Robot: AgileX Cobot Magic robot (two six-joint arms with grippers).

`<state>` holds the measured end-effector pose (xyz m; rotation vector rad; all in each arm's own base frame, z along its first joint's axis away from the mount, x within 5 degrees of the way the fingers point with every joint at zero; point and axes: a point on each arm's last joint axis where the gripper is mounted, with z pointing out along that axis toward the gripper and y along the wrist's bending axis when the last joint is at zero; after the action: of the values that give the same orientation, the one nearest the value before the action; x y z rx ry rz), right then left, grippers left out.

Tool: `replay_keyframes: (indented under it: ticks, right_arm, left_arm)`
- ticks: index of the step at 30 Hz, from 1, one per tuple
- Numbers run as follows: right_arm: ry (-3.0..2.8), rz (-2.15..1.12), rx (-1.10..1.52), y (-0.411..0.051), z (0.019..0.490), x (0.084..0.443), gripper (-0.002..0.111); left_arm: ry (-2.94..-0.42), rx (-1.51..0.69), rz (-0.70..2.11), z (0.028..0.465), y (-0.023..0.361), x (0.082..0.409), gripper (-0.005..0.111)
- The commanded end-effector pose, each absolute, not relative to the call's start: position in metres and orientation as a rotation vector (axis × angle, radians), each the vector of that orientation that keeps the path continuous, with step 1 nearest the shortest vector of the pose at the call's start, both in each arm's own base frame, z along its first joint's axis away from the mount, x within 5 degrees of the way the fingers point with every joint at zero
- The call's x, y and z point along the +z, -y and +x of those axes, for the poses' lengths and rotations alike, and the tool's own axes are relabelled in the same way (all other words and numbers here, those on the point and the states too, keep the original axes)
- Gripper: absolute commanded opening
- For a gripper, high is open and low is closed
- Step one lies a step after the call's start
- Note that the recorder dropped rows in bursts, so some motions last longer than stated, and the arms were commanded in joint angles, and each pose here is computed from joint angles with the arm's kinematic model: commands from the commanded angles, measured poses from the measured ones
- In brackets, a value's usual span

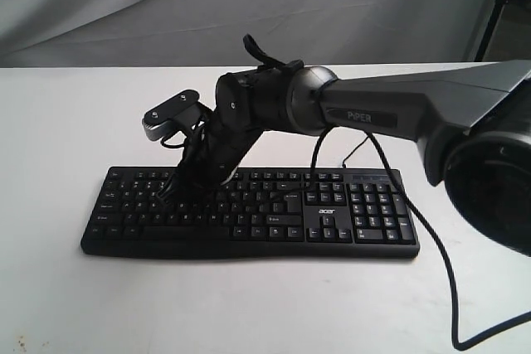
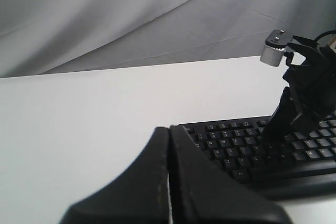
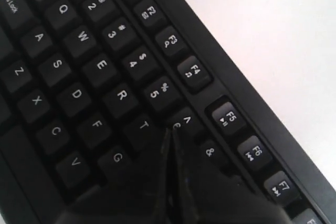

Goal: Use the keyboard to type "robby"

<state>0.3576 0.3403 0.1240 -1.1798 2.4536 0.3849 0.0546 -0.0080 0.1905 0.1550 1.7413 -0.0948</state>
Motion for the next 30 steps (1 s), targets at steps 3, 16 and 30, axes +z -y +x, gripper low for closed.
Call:
replay_keyframes:
  ticks: [3, 16, 30]
  right_arm:
    - [-2.456, -1.175, 0.387, -0.341, 0.357, 0.123, 0.0]
    - [-2.336, -1.174, 0.366, -0.317, 0.335, 0.207, 0.0]
    - [-2.054, -0.562, 0.53, -0.17, 0.193, 0.237, 0.0]
  left_arm:
    - [-1.734, -0.098, 0.161, 0.055, 0.008, 0.19, 0.0]
    - [-1.734, -0.098, 0.161, 0.055, 0.008, 0.19, 0.0]
    - [-1.734, -0.098, 0.161, 0.055, 0.008, 0.19, 0.0]
